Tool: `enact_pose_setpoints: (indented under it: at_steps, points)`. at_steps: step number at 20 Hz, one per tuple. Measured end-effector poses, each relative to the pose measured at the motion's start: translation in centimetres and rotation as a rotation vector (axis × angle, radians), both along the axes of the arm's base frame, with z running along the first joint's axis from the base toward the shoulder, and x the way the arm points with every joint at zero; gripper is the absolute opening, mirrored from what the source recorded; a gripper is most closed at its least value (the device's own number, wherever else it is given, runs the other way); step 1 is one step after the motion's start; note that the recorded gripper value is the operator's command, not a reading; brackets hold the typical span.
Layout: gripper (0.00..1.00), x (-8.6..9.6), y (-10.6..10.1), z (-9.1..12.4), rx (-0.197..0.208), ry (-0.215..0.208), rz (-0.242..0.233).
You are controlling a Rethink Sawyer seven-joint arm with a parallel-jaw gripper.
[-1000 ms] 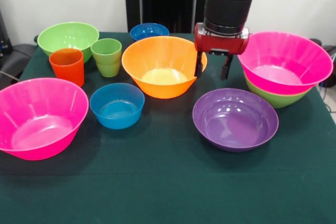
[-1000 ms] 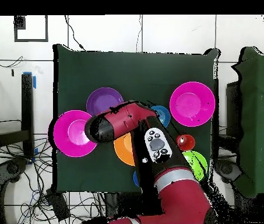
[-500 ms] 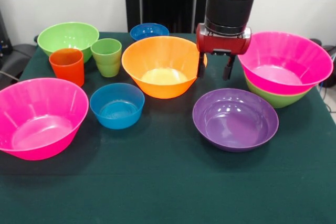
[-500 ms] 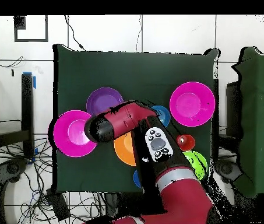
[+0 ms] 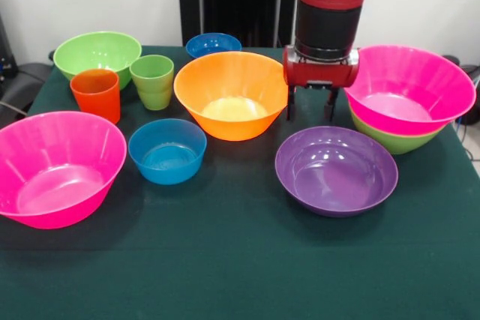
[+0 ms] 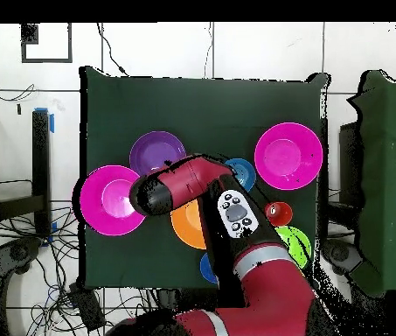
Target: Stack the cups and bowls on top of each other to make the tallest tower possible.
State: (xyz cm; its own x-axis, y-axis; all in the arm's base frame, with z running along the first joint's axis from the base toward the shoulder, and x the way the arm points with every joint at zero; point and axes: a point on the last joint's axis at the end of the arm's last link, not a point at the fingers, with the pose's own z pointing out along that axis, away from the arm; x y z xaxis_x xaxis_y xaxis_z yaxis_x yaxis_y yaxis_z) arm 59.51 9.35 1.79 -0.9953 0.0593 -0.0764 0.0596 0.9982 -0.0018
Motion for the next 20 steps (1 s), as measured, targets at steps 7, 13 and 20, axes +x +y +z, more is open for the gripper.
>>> enact_pose_setpoints:
  at_steps: [7,13,20]
  points:
    - [1.0,-0.9,0.7,-2.2,0.034,0.004,0.002]
    - [1.0,-1.0,0.5,-2.6,0.041,0.013,-0.005]
    - [1.0,-0.1,-0.3,-2.2,0.071,0.0,-0.028]
